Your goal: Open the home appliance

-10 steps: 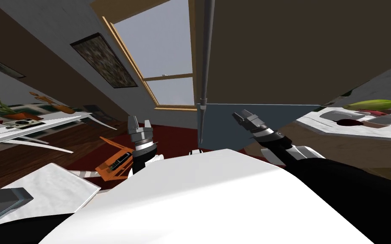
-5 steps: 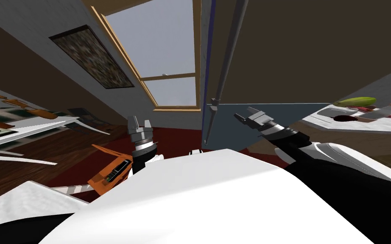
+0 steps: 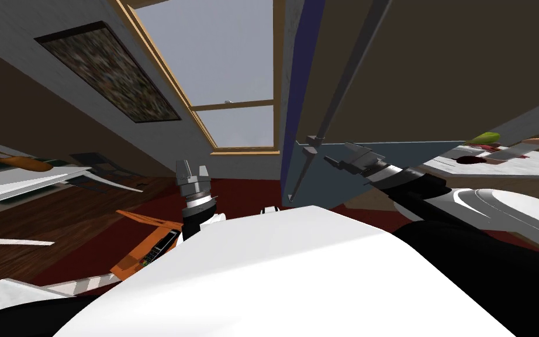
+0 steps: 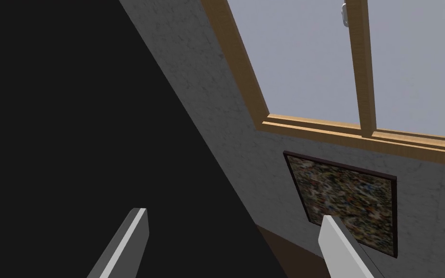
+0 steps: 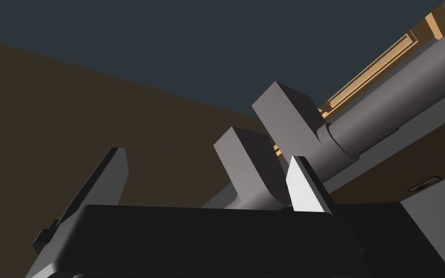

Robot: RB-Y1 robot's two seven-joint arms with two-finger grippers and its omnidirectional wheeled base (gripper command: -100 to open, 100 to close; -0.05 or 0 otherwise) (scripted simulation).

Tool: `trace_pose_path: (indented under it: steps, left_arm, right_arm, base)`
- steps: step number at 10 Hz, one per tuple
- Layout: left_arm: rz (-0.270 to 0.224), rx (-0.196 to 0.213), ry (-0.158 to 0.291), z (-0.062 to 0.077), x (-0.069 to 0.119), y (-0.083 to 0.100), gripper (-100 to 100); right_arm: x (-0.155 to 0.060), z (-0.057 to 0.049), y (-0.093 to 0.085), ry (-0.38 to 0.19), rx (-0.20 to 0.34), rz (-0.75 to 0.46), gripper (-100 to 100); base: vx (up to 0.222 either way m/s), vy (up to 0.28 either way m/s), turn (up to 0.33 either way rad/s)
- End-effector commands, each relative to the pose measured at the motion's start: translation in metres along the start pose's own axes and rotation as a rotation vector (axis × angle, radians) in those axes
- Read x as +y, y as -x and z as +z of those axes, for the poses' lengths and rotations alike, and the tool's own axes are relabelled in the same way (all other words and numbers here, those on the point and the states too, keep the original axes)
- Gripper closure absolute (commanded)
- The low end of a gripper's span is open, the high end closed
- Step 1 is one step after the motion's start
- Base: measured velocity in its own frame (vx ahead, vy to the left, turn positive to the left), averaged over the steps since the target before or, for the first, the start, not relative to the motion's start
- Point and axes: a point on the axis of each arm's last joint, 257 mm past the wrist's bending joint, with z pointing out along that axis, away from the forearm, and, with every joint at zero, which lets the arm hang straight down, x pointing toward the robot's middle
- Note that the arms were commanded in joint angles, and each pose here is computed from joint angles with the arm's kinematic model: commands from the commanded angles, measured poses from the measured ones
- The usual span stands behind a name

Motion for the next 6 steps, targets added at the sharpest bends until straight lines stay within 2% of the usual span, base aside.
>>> trace_pose_path:
  steps: [1, 4, 5, 6]
  left_arm:
    - [0.000, 0.000, 0.000, 0.000, 0.000, 0.000, 0]
    - [0.000, 0.000, 0.000, 0.000, 0.000, 0.000, 0]
    - [0.000, 0.000, 0.000, 0.000, 0.000, 0.000, 0]
    - [0.000, 0.000, 0.000, 0.000, 0.000, 0.000, 0]
  right_arm:
    - [-0.001, 0.003, 0.009, 0.023, 0.013, -0.111, -100]
    - [0.011, 0.010, 0.030, 0.069, -0.004, -0.225, -100]
    - [0.004, 0.008, 0.022, 0.047, 0.011, -0.205, -100]
    - [0.003, 0.008, 0.021, 0.046, 0.013, -0.210, -100]
  base:
    - [0.050, 0.155, -0.077]
    - [0.043, 0.145, -0.091]
    - [0.007, 0.033, -0.035]
    - [-0.009, -0.002, -0.024]
